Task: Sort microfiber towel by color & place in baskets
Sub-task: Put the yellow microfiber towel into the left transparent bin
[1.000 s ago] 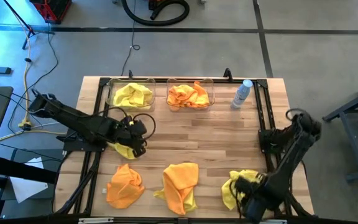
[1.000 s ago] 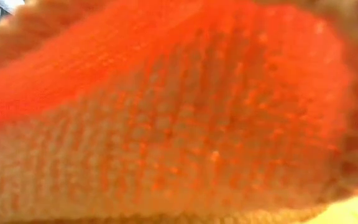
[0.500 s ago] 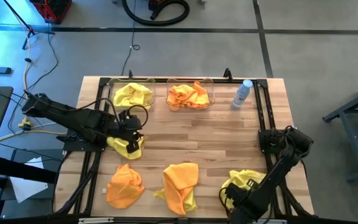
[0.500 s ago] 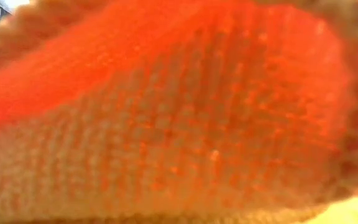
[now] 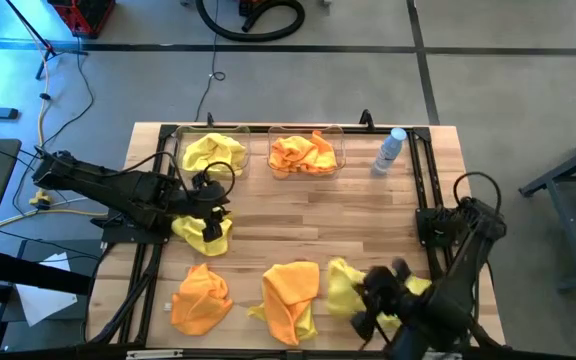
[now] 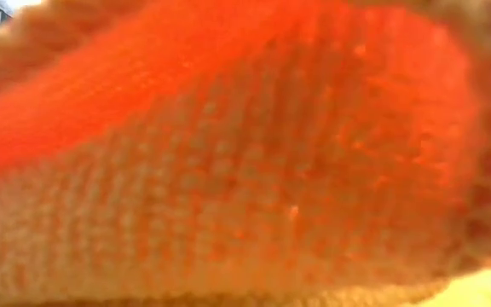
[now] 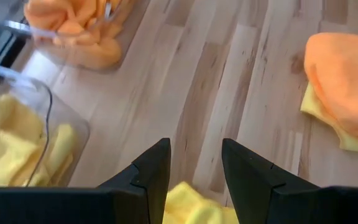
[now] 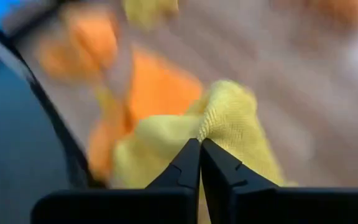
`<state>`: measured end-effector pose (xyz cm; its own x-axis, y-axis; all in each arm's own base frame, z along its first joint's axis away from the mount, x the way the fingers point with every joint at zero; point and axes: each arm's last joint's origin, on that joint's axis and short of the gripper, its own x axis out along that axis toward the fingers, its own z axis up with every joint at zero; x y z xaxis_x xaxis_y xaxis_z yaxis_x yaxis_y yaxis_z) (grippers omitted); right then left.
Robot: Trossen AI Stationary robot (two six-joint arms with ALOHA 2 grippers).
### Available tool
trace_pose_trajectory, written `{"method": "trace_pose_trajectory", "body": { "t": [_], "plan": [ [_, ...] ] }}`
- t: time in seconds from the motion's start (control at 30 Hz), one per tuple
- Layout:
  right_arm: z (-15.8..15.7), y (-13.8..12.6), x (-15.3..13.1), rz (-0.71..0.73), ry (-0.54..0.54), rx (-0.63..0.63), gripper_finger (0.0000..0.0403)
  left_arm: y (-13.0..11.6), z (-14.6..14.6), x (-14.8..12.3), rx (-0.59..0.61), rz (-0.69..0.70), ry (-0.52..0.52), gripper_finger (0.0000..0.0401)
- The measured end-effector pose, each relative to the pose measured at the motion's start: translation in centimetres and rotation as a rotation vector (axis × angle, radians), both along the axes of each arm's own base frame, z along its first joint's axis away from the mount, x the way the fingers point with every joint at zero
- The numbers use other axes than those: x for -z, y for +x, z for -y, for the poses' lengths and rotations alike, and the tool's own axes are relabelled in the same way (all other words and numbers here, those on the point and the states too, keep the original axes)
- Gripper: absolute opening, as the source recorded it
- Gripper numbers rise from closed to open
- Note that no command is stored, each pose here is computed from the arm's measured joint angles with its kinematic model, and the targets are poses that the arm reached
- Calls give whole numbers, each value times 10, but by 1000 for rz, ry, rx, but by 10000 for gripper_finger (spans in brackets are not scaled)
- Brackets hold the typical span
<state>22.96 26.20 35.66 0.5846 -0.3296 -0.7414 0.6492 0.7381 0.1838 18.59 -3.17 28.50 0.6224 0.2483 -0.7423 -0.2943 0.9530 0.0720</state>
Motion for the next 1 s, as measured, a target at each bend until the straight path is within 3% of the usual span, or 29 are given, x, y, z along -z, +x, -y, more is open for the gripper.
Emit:
{"method": "trace_pose_trajectory", "body": {
  "t": [0.1,0.27,0.37,0.53,0.73,1.0],
  "plan": [
    [20,18,-22,98,-141,-20,3,6,0,-5,46,62,30,131],
    [63,54,-32,-4,-270,-54,1,21,2,-22,121,267,76,136],
    [92,74,-27,-126,-277,-86,1,25,4,-35,204,337,63,150],
    [140,103,-16,-286,-240,-167,1,30,2,-58,224,401,36,193],
    [174,142,-26,-134,-329,-318,0,42,-2,-75,219,436,81,234],
    [195,172,-47,115,-419,-516,0,62,-1,-66,215,406,87,239]
  ]
}}
